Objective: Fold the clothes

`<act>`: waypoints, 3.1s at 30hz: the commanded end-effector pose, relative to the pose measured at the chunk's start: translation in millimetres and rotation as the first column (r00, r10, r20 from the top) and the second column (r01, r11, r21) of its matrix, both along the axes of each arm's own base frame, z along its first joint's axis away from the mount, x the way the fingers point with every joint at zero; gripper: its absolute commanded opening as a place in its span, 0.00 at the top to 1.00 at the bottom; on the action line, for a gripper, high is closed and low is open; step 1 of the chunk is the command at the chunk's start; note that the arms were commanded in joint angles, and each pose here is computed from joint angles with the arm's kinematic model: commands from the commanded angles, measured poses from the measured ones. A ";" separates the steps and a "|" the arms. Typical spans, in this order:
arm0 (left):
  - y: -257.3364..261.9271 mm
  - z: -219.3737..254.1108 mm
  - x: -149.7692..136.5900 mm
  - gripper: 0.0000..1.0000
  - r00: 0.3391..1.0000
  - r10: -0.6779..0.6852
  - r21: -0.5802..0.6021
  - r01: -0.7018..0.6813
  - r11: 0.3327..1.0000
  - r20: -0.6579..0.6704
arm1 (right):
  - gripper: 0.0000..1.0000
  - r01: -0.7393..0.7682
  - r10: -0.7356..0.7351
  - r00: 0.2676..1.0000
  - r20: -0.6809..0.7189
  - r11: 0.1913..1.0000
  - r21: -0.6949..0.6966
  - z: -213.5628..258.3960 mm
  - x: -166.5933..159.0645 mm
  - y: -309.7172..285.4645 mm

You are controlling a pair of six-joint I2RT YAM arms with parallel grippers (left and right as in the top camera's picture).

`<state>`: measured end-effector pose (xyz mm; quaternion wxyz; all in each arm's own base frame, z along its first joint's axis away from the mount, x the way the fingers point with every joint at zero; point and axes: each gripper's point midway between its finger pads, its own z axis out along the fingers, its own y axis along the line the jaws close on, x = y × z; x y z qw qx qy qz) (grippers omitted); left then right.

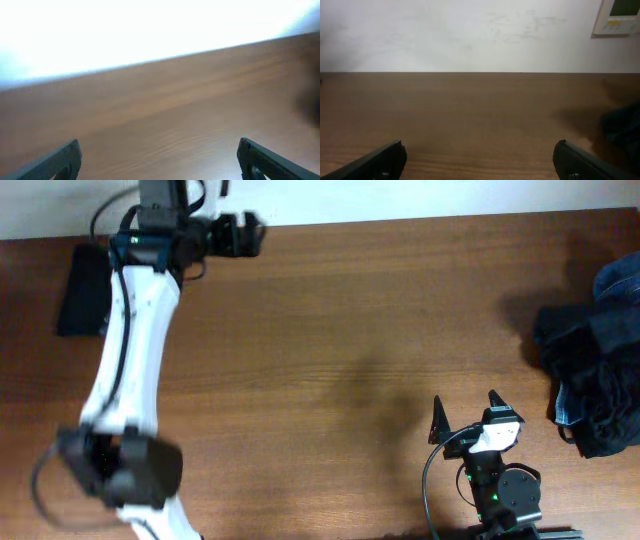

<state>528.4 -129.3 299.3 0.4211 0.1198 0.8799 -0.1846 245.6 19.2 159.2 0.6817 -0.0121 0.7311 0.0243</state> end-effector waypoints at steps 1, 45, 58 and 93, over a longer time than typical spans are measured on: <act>-31.8 89.4 -48.3 0.01 0.981 -0.078 -0.029 0.084 0.996 0.177 | 0.02 0.005 -0.005 1.000 -0.003 1.000 -0.002 -2.1 -0.3 -1.5; 84.2 17.4 -302.5 0.01 0.794 0.231 -0.058 -0.241 0.969 0.562 | 0.01 0.005 -0.005 1.000 -0.003 1.000 -0.002 -2.1 -0.3 -1.5; 108.8 -7.9 -294.3 0.01 0.531 0.333 -0.194 -0.301 0.934 0.779 | 0.01 0.005 -0.005 1.000 -0.003 1.000 -0.002 -2.1 -0.3 -1.5; 136.5 -143.2 -282.6 0.01 0.732 0.378 -0.002 -0.458 0.889 0.567 | 0.01 0.005 -0.005 1.000 -0.003 1.000 -0.002 -2.1 -0.3 -1.5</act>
